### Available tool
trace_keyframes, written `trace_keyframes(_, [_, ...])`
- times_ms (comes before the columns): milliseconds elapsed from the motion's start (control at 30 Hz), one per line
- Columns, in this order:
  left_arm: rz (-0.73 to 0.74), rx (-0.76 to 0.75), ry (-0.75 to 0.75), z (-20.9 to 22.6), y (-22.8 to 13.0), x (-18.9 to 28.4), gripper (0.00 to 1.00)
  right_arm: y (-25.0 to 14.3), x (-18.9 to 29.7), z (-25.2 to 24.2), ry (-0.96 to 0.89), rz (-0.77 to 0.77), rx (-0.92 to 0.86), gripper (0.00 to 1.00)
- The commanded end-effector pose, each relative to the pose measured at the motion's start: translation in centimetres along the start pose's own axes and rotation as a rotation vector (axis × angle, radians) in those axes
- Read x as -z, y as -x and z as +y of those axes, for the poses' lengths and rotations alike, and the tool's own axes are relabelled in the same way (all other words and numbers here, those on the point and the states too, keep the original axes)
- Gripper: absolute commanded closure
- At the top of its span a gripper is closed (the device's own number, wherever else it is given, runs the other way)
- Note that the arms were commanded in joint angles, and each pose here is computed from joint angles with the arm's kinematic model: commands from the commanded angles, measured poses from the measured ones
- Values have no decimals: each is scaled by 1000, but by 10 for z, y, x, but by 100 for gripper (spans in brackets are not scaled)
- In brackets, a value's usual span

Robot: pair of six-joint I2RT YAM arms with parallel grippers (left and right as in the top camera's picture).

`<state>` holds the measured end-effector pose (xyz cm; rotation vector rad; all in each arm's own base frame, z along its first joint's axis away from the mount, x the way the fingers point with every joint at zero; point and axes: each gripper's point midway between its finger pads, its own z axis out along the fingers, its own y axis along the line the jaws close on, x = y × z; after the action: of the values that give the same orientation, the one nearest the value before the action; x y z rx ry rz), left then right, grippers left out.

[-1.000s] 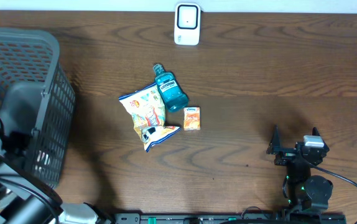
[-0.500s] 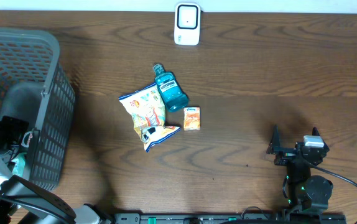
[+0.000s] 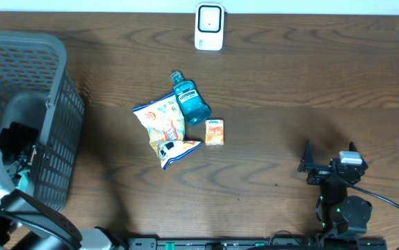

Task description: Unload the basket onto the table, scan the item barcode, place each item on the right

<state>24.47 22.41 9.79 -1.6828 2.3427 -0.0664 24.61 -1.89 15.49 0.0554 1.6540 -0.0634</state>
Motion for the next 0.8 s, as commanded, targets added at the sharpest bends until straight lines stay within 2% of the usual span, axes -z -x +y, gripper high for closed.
trace_keyframes(0, [21,-32,4,-11,-1,-16,2,-2,0,-1,-2,5,7,1])
trace_keyframes(233, [71,87,116,1,-8,-49,2,-2,0,-1,-2,5,8,1])
trace_keyframes(633, [78,93,122,0,0,-86,2,-2,0,-1,-2,5,7,1])
trace_keyframes(667, [82,93,124,0,0,-89,10,-2,0,-1,-2,5,7,1])
trace_keyframes(700, [86,93,127,1,-1,-90,22,-2,0,-1,-2,5,7,1])
trace_keyframes(767, [91,94,130,1,-2,-92,37,-2,0,-1,-2,5,7,1])
